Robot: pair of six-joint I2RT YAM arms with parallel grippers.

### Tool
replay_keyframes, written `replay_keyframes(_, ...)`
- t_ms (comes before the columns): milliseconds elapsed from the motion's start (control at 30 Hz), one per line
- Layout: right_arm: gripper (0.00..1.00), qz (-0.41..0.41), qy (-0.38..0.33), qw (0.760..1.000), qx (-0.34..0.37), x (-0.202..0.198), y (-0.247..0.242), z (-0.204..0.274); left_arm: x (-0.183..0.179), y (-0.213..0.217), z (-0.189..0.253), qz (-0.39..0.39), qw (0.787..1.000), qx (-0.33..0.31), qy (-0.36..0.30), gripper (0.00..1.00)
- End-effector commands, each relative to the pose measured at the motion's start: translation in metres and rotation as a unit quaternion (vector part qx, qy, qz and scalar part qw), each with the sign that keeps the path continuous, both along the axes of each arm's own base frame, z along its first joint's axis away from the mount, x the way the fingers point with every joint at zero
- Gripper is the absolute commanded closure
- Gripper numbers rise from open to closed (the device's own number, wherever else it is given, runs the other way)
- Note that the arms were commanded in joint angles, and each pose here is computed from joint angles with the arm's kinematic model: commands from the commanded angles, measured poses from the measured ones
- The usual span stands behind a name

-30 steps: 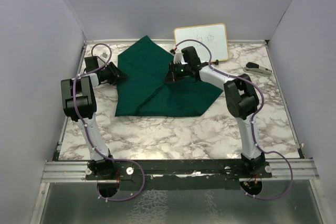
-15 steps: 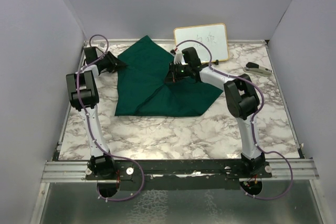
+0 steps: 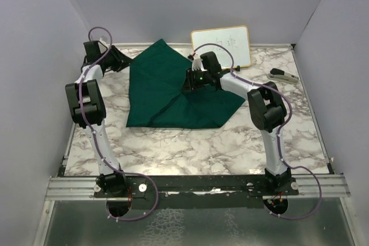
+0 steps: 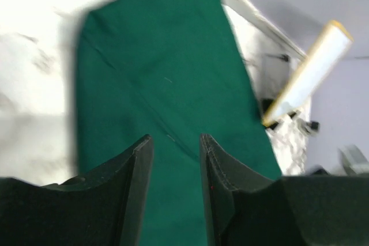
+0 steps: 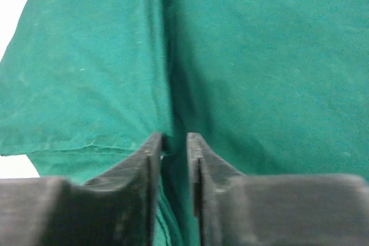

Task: Prepare the surgical pack
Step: Pack the surgical kit at the center of the board.

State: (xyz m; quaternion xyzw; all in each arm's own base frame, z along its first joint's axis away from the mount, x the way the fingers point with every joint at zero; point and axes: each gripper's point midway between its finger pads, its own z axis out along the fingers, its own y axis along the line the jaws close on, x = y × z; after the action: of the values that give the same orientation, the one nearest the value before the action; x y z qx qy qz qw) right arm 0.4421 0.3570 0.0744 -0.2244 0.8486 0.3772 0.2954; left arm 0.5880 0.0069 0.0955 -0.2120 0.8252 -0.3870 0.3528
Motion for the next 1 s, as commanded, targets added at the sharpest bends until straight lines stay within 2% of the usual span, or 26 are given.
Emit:
replay_keyframes(0,0.67,-0.061,-0.04,0.995,-0.066,0.021,-0.033,0.027,-0.053,-0.02,0.125,-0.02,0.992,0.052,-0.116,0.58)
replay_keyframes(100,0.54,-0.092,-0.077,0.988,-0.096,0.021,-0.058,0.057,-0.103,-0.053,0.148,-0.045,0.988,0.067,-0.134,0.54)
replay_keyframes(233,0.41,-0.151,-0.098,0.978,-0.102,-0.002,-0.111,0.079,-0.169,-0.113,0.147,-0.098,0.978,0.112,-0.148,0.51)
replay_keyframes(333,0.34,-0.244,-0.079,0.964,-0.065,-0.018,-0.175,0.075,-0.211,-0.149,0.138,-0.127,0.969,0.144,-0.154,0.51)
replay_keyframes(433,0.32,-0.357,-0.031,0.932,-0.045,-0.023,-0.25,0.056,-0.242,-0.174,0.127,-0.156,0.965,0.15,-0.149,0.51)
replay_keyframes(500,0.33,-0.41,0.007,0.911,-0.056,-0.027,-0.286,0.038,-0.257,-0.181,0.128,-0.171,0.961,0.152,-0.154,0.51)
replay_keyframes(567,0.35,-0.417,0.009,0.903,-0.097,-0.023,-0.307,0.029,-0.268,-0.18,0.132,-0.179,0.956,0.164,-0.161,0.51)
replay_keyframes(700,0.37,-0.37,0.032,0.905,-0.209,-0.022,-0.326,0.013,-0.283,-0.171,0.141,-0.178,0.951,0.188,-0.171,0.51)
replay_keyframes(833,0.38,-0.328,0.047,0.911,-0.247,-0.019,-0.329,0.0,-0.295,-0.173,0.142,-0.178,0.953,0.168,-0.18,0.51)
replay_keyframes(900,0.4,-0.322,0.056,0.905,-0.271,-0.018,-0.335,-0.009,-0.3,-0.174,0.141,-0.179,0.954,0.157,-0.184,0.51)
replay_keyframes(967,0.42,-0.3,0.067,0.91,-0.279,-0.018,-0.332,-0.019,-0.304,-0.175,0.138,-0.181,0.954,0.154,-0.185,0.51)
